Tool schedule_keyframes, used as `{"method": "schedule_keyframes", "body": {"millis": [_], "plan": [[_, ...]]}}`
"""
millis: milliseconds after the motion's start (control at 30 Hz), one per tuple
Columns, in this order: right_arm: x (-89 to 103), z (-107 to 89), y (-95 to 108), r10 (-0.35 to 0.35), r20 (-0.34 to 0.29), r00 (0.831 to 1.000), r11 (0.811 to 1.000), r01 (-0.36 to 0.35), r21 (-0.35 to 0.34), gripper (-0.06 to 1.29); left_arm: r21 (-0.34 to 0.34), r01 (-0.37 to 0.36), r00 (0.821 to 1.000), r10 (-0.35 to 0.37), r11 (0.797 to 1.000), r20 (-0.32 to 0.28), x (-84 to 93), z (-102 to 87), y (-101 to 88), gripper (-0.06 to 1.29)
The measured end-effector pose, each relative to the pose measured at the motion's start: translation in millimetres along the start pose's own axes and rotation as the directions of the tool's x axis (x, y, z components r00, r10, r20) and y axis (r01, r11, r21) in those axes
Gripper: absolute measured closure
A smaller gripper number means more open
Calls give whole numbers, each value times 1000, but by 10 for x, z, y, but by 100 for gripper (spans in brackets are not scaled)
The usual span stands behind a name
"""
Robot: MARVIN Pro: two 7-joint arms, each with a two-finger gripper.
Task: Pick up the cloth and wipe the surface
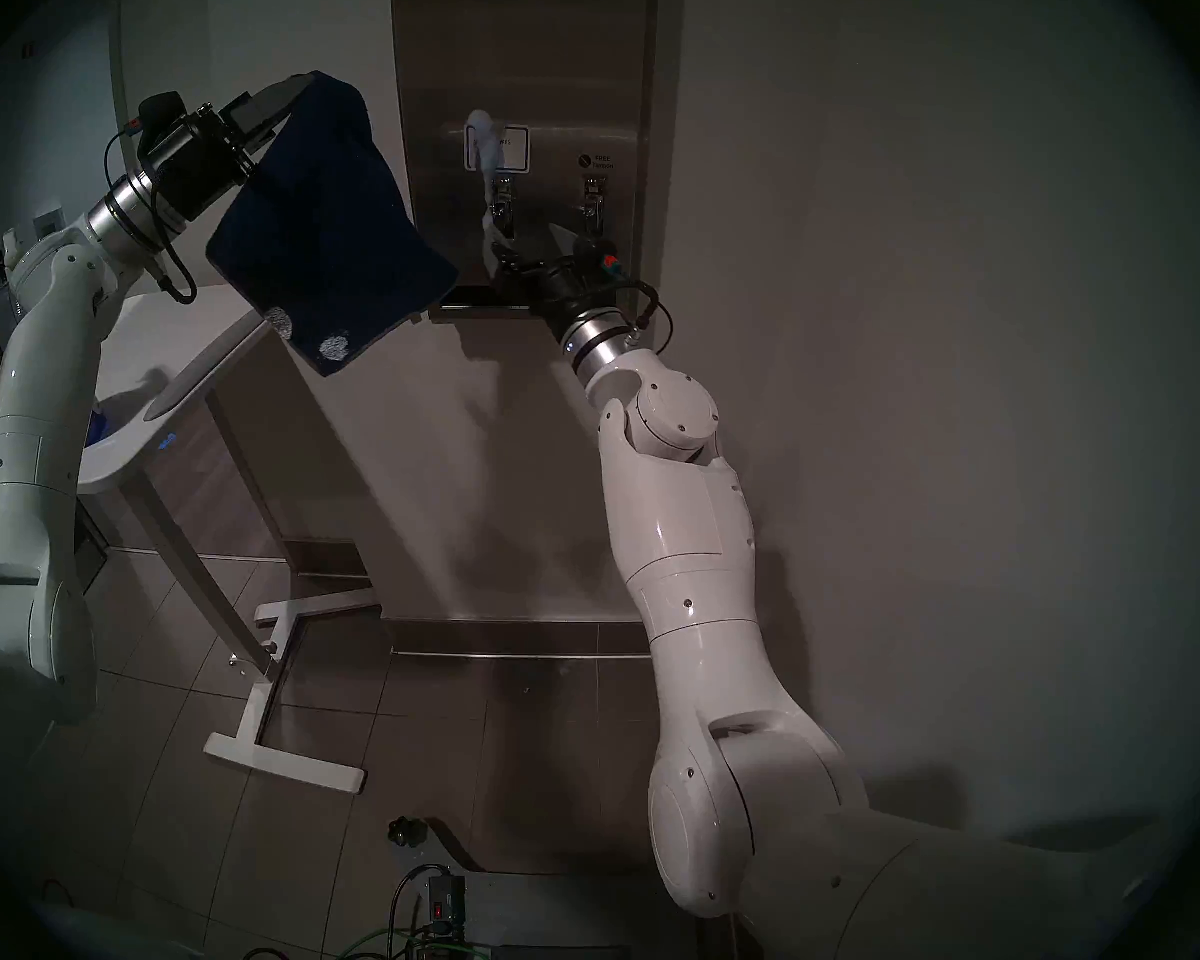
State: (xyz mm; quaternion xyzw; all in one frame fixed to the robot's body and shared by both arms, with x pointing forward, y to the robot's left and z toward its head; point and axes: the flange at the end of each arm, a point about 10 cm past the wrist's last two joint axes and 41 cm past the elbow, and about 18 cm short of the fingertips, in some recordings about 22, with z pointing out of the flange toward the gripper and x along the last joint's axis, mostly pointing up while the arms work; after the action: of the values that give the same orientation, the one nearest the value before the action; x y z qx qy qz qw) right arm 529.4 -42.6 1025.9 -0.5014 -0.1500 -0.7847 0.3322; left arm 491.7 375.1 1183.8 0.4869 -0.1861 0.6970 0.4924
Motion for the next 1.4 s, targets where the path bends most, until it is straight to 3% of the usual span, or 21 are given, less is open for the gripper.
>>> {"method": "schedule_keyframes", "body": {"millis": [267,600,967,1200,1400], "plan": [[122,-1,-164,2,85,996,989,-15,148,-1,-27,-11,1000,11,1000,8,7,-8,-22,125],[329,-49,-278,-37,196,980,949,-27,313,-1,-56,-29,999,30,998,18,18,-11,-45,125],[546,-88,-260,-59,268,962,910,-59,410,-1,-84,-46,998,48,995,26,32,-7,-62,125],[558,-18,-241,3,308,952,869,-154,470,-1,-100,-57,998,60,993,29,46,-5,-67,125],[485,95,-241,51,322,945,852,-209,479,-1,-110,-65,997,68,992,30,60,0,-62,125]]}}
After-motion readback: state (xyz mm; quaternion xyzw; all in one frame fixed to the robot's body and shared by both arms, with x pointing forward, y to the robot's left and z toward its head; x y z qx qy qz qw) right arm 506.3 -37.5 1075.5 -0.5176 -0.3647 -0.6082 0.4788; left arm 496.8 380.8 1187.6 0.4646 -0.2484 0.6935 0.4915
